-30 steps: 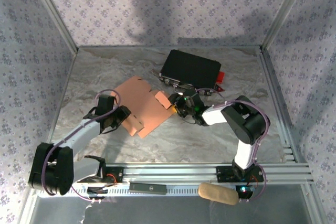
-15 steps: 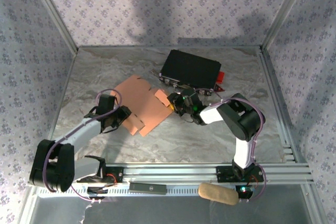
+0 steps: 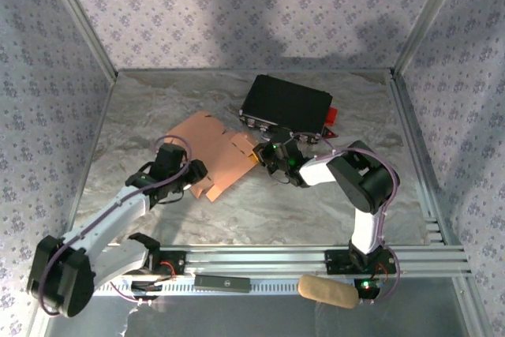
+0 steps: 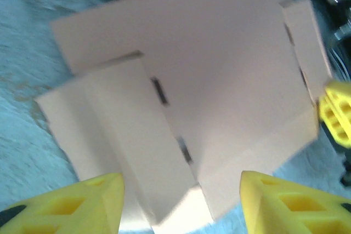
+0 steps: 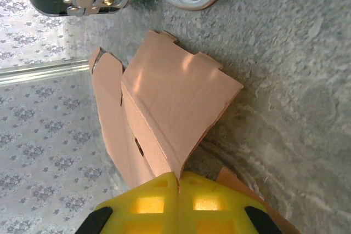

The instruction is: Fold the paper box

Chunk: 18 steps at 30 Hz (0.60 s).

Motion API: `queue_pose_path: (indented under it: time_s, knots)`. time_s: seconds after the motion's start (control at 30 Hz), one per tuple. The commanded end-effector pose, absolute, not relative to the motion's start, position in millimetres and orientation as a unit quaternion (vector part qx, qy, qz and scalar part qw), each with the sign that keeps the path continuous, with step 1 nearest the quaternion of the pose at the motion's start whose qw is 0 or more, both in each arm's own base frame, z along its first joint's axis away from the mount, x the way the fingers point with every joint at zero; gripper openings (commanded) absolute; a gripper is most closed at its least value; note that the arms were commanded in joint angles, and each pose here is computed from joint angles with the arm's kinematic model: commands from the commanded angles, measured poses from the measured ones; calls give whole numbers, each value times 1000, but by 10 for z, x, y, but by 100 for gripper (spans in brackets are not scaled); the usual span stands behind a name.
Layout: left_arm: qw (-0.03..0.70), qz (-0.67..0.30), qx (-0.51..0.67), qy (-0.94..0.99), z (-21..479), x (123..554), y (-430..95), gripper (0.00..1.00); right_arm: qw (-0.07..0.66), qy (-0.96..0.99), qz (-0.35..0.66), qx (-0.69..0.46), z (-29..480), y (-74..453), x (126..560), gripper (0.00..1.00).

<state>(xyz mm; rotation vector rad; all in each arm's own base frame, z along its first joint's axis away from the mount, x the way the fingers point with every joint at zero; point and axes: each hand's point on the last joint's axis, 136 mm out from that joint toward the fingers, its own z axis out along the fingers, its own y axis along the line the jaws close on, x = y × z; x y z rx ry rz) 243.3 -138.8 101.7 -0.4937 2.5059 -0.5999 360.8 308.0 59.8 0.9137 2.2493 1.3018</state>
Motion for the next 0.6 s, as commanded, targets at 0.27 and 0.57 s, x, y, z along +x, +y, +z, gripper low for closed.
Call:
queue_pose_path:
  time_s: [0.27,0.57]
  knots:
    - [485,11,110,867,1738,2165,-1733,70,164,820,367,407,1268,2777,3364,0]
    - [573,129,247,771,1962,2068,-2113,77,159,828,326,427,1663,2598,3372,0]
